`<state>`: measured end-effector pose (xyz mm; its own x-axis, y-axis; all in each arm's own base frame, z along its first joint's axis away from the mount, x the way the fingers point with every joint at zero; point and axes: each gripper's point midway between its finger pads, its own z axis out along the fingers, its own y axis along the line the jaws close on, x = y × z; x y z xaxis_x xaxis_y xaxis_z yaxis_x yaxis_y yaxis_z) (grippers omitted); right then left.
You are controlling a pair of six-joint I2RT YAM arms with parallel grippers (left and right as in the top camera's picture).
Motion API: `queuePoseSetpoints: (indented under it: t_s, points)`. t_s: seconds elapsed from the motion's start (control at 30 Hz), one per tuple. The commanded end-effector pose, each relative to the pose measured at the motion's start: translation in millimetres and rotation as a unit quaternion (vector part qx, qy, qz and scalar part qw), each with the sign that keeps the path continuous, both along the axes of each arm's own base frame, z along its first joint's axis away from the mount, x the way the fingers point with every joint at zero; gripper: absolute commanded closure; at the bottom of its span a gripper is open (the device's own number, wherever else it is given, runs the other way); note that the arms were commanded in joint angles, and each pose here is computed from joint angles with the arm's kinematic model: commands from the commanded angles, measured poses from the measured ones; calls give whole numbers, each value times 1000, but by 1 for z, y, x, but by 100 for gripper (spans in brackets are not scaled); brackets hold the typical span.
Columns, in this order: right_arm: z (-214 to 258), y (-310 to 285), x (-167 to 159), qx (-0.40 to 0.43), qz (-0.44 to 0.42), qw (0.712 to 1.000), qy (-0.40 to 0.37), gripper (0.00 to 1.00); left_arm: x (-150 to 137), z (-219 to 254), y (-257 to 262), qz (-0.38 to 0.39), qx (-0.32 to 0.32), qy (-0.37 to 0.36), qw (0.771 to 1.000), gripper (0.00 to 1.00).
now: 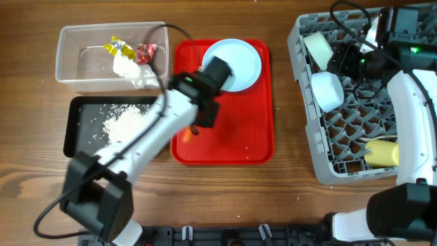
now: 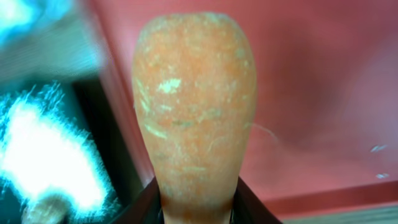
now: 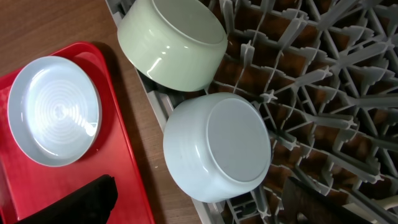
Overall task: Sort waste into correct bins and load items into the dishwasher rack
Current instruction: 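Grasp the carrot with the left gripper and drop it on the black tray, then grasp the light-blue plate with both grippers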
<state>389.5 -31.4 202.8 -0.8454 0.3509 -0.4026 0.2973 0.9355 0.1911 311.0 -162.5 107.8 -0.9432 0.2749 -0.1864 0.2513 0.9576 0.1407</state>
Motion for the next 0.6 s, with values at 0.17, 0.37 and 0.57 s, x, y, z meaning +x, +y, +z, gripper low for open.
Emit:
queuePoseSetpoints:
  t_s: [0.17, 0.37, 0.57]
  points:
    - [1, -3, 0, -8, 2, 1000, -1, 12, -14, -17, 176, 334, 42, 74, 939, 71]
    - [1, -3, 0, -8, 2, 1000, 0, 12, -38, -71, 220, 454, 2, 88, 887, 71]
    - [0, -3, -2, -7, 2, 1000, 5, 12, -27, -85, 222, 467, -14, 53, 883, 37]
